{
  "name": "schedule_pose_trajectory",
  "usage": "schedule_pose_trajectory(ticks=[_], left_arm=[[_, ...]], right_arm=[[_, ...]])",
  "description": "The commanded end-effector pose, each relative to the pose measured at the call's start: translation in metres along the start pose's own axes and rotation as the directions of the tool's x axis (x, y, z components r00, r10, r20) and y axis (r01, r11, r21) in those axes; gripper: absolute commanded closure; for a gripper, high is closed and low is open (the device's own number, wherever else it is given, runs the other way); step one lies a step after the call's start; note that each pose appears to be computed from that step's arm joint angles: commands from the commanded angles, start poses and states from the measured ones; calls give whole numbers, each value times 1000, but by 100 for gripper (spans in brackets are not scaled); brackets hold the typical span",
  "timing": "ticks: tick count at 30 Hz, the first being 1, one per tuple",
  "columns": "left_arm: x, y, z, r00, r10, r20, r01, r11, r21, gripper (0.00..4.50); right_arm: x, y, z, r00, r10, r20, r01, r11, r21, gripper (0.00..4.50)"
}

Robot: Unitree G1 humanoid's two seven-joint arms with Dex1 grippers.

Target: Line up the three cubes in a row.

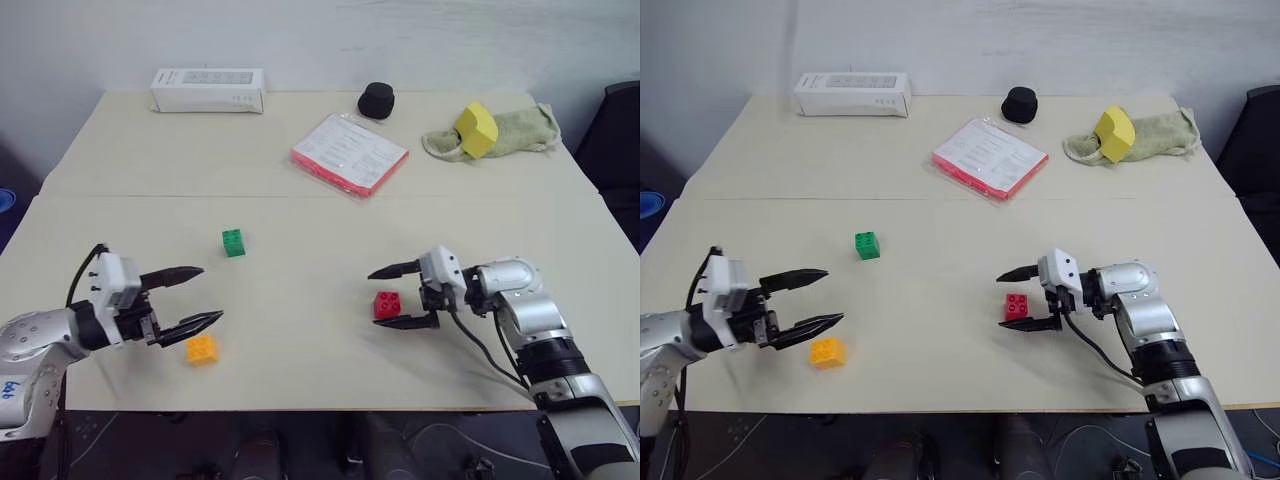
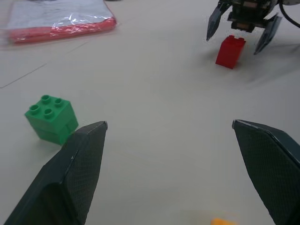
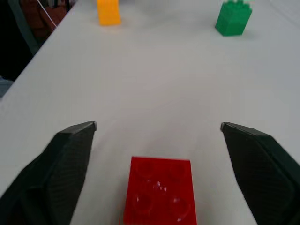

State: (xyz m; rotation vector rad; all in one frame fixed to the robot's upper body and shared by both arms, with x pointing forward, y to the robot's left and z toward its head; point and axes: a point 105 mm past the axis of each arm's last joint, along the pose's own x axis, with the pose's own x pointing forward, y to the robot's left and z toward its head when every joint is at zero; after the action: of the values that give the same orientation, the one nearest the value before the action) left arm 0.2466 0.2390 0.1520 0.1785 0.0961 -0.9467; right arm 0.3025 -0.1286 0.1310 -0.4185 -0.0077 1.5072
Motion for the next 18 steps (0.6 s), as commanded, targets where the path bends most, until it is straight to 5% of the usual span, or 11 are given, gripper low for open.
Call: schedule_pose_trajectory(ticks=[1,6,9,13,18], left_arm=[[-45,11,3,993,114,16,-111,985,-132,0],[-113,35,-31,913,392,-109,-405,904,-139,0],[-133,43,-34,864,501,-52,-502,848,-169,0],[-110,43,-27,894,448,-8,-444,882,-159,0],[-41,71,-3,956,284,76,-280,958,-64,0]], right_arm=[[-27,0,33,987,-124,103,133,988,-77,1],[-59,9,53,898,-304,317,333,942,-39,1],[-69,14,49,855,-405,324,421,907,20,1],[-67,26,44,869,-388,308,403,915,16,1],[-68,18,42,840,-452,300,482,876,-27,1]])
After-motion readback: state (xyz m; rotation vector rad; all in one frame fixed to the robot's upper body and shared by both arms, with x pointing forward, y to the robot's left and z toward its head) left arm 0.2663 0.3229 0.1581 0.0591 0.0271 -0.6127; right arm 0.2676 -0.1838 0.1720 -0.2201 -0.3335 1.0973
